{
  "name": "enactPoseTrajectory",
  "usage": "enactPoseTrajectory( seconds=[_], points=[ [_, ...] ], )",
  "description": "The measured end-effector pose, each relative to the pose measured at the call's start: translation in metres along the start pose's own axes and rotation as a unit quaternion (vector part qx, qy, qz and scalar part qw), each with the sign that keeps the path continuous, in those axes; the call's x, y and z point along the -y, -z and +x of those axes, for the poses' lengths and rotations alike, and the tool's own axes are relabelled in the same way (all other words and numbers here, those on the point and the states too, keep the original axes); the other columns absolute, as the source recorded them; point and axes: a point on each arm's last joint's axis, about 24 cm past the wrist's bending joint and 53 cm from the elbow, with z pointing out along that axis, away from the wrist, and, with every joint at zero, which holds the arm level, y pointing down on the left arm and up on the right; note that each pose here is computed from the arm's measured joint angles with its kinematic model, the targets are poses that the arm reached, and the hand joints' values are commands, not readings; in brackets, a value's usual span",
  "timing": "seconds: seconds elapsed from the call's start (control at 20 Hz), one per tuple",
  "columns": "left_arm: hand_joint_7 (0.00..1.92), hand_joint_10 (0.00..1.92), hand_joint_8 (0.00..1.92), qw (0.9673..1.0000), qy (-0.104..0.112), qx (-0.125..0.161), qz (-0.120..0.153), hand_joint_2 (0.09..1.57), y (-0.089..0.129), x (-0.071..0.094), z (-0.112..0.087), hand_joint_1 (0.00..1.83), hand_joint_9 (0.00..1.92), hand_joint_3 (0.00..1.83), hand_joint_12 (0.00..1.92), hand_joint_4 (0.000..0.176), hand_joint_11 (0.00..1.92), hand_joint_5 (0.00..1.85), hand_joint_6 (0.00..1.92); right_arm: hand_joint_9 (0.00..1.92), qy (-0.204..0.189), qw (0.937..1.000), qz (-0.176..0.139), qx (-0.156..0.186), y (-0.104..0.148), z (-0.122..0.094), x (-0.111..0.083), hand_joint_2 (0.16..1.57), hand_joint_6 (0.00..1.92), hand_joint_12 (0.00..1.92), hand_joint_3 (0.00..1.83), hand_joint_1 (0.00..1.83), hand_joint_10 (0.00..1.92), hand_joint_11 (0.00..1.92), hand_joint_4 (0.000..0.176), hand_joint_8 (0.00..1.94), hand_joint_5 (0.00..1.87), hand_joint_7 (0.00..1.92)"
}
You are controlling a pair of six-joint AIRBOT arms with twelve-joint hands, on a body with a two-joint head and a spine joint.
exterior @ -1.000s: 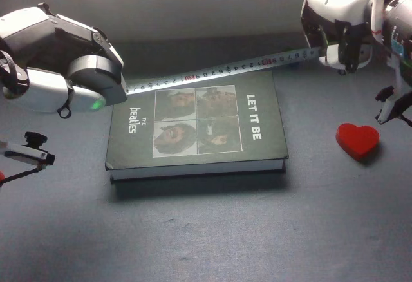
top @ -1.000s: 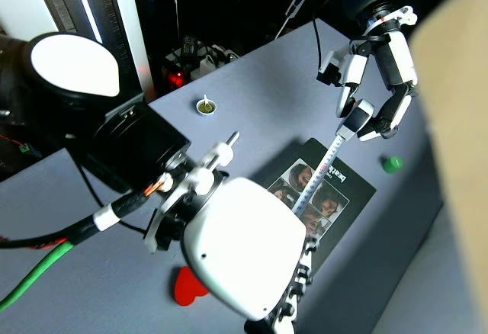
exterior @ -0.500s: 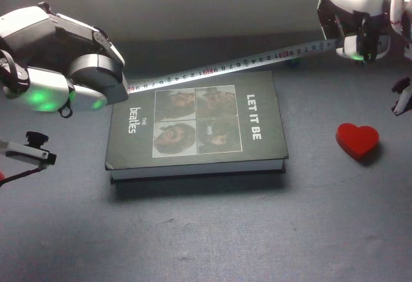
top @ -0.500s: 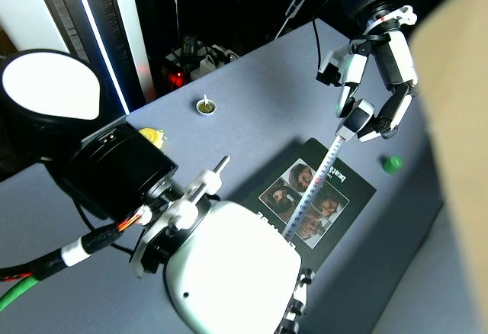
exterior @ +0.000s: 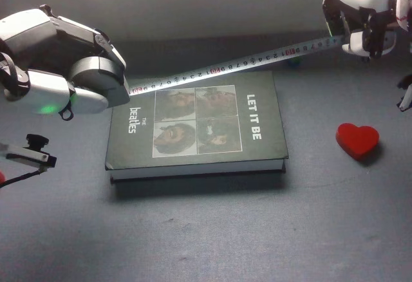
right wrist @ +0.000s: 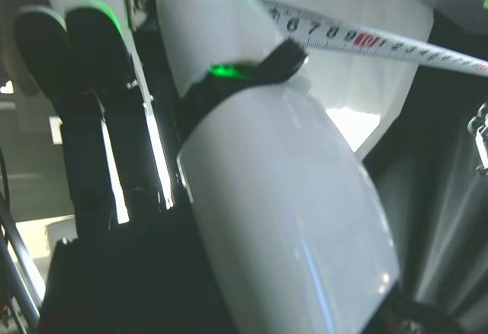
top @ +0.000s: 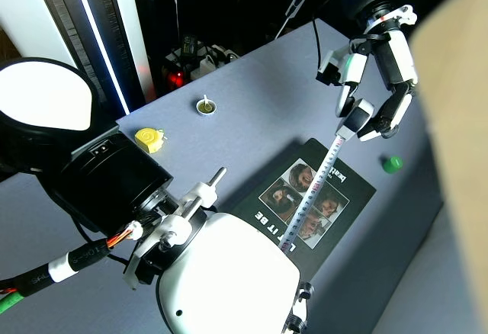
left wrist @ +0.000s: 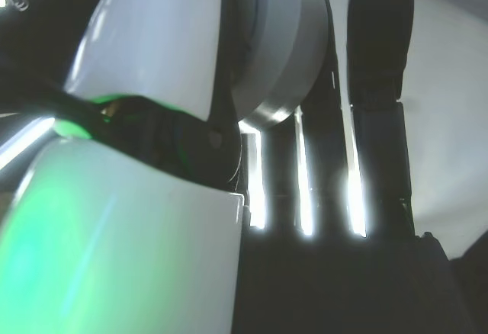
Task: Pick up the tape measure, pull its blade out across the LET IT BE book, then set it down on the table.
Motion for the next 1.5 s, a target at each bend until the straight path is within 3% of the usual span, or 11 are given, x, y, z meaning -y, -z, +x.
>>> enactPoseTrajectory(
  seconds=[0.1, 0.25, 0.45, 0.55, 0.6, 0.7, 1.0, 1.1, 1.15, 1.35, 1.5],
  points=[
    [0.97, 1.16, 1.03, 1.0000, 0.000, 0.000, 0.000, 1.10, 0.000, 0.000, 0.000, 1.41, 1.05, 0.00, 1.23, 0.000, 0.98, 0.91, 0.76, 0.84, 0.000, 1.0000, 0.000, 0.000, 0.000, 0.000, 0.000, 1.14, 1.15, 1.22, 0.00, 1.36, 1.30, 0.71, 0.000, 0.89, 0.80, 1.04],
    [0.90, 1.15, 1.08, 1.0000, 0.000, 0.000, 0.000, 1.11, 0.000, 0.000, 0.000, 1.50, 0.94, 0.00, 1.48, 0.000, 0.93, 0.86, 0.78, 0.84, 0.000, 1.0000, 0.000, 0.000, 0.000, 0.000, 0.000, 1.14, 1.15, 1.22, 0.00, 1.36, 1.30, 0.70, 0.000, 0.89, 0.81, 1.04],
    [0.88, 1.17, 1.10, 1.0000, -0.002, -0.001, 0.000, 1.11, 0.000, 0.000, 0.000, 1.49, 0.93, 0.00, 1.48, 0.000, 0.93, 0.88, 0.77, 0.81, 0.001, 1.0000, -0.001, 0.000, 0.001, 0.000, -0.001, 1.15, 1.17, 1.20, 0.00, 1.36, 1.32, 0.68, 0.000, 0.93, 0.78, 1.03],
    [0.88, 1.16, 1.09, 1.0000, -0.002, -0.001, 0.000, 1.11, 0.000, 0.000, 0.000, 1.49, 0.94, 0.00, 1.49, 0.000, 0.92, 0.89, 0.76, 0.78, 0.001, 1.0000, 0.000, 0.001, 0.000, 0.001, -0.002, 1.19, 1.28, 1.10, 0.00, 1.18, 0.54, 0.57, 0.000, 1.10, 0.77, 0.92],
    [0.88, 1.17, 1.10, 1.0000, -0.002, -0.001, 0.000, 1.11, 0.000, 0.000, 0.000, 1.49, 0.93, 0.00, 1.49, 0.000, 0.92, 0.90, 0.75, 0.63, 0.001, 1.0000, 0.000, 0.001, 0.000, 0.001, -0.002, 1.16, 0.55, 1.03, 0.00, 1.00, 0.30, 0.39, 0.000, 0.46, 0.62, 0.68],
    [0.87, 1.17, 1.10, 1.0000, -0.004, -0.001, 0.000, 1.11, 0.000, 0.000, 0.000, 1.49, 0.93, 0.00, 1.47, 0.000, 0.94, 0.90, 0.75, 0.39, 0.011, 0.9999, 0.001, 0.001, 0.001, 0.003, -0.003, 1.14, 0.05, 0.96, 0.00, 0.77, 0.03, 0.11, 0.000, 0.03, 0.40, 0.41],
    [0.89, 1.17, 1.09, 0.9998, -0.008, -0.010, -0.012, 1.11, 0.003, -0.012, 0.002, 1.50, 0.93, 0.00, 1.47, 0.000, 0.94, 0.88, 0.76, 0.00, 0.024, 0.9997, 0.010, -0.001, 0.005, 0.010, 0.001, 1.06, 0.00, 0.23, 0.00, 0.34, 0.00, 0.00, 0.000, 0.00, 0.01, 0.00],
    [0.89, 1.29, 1.16, 0.9996, -0.011, -0.016, -0.018, 1.14, 0.008, -0.024, 0.002, 1.38, 0.94, 0.00, 1.17, 0.000, 1.00, 0.87, 0.87, 0.00, 0.025, 0.9997, 0.004, -0.005, 0.007, 0.014, -0.005, 1.02, 0.00, 0.24, 0.00, 0.29, 0.00, 0.00, 0.000, 0.00, 0.00, 0.00],
    [0.88, 1.21, 1.12, 0.9995, -0.013, -0.020, -0.019, 1.12, 0.010, -0.029, 0.002, 1.47, 0.93, 0.00, 1.43, 0.000, 0.93, 0.87, 0.79, 0.00, 0.026, 0.9997, 0.001, -0.006, 0.009, 0.015, -0.007, 1.02, 0.00, 0.24, 0.00, 0.24, 0.00, 0.00, 0.000, 0.00, 0.00, 0.00],
    [0.88, 1.18, 1.11, 0.9986, -0.033, -0.040, -0.010, 1.11, 0.019, -0.042, -0.003, 1.50, 0.93, 0.00, 1.49, 0.000, 0.91, 0.93, 0.70, 0.00, 0.022, 0.9992, -0.030, -0.017, 0.031, 0.018, -0.027, 1.05, 0.00, 0.30, 0.01, 0.08, 0.00, 0.00, 0.003, 0.00, 0.00, 0.00],
    [0.87, 1.28, 1.18, 0.9982, -0.042, -0.042, -0.011, 1.13, 0.027, -0.053, -0.009, 1.38, 0.95, 0.00, 1.14, 0.000, 1.03, 0.90, 0.82, 0.00, 0.018, 0.9987, -0.045, -0.016, 0.044, 0.014, -0.037, 1.05, 0.00, 0.26, 0.00, 0.08, 0.00, 0.00, 0.002, 0.00, 0.00, 0.00]
  ],
)
